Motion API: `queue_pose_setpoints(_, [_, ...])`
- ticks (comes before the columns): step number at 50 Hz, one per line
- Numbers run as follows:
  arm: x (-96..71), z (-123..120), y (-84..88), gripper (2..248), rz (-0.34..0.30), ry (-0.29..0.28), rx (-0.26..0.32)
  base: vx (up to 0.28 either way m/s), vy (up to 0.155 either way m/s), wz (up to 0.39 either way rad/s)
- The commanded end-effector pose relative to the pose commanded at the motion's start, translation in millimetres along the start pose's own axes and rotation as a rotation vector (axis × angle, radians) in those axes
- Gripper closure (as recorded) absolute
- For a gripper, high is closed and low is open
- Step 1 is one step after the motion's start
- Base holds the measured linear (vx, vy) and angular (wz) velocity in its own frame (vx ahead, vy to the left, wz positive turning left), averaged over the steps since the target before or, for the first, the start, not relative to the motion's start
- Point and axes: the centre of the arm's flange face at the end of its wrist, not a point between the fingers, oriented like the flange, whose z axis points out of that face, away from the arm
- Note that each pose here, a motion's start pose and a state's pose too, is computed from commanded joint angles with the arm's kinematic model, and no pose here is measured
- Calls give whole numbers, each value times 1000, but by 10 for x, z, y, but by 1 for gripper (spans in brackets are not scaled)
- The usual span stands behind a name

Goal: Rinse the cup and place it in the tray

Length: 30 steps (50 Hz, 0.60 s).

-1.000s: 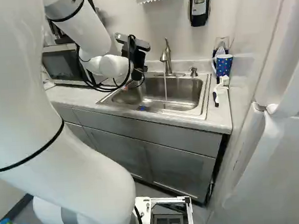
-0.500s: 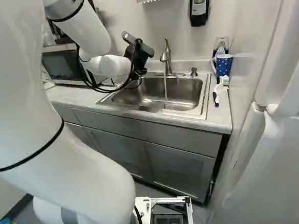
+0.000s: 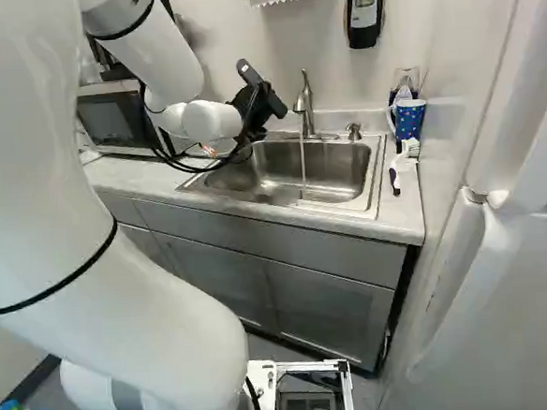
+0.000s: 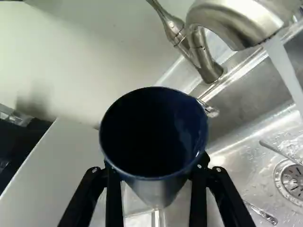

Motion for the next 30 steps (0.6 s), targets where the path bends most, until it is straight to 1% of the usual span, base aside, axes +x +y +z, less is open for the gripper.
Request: queue_pose_setpoints(30, [0, 0, 0, 126, 314, 0, 0, 0, 0, 0])
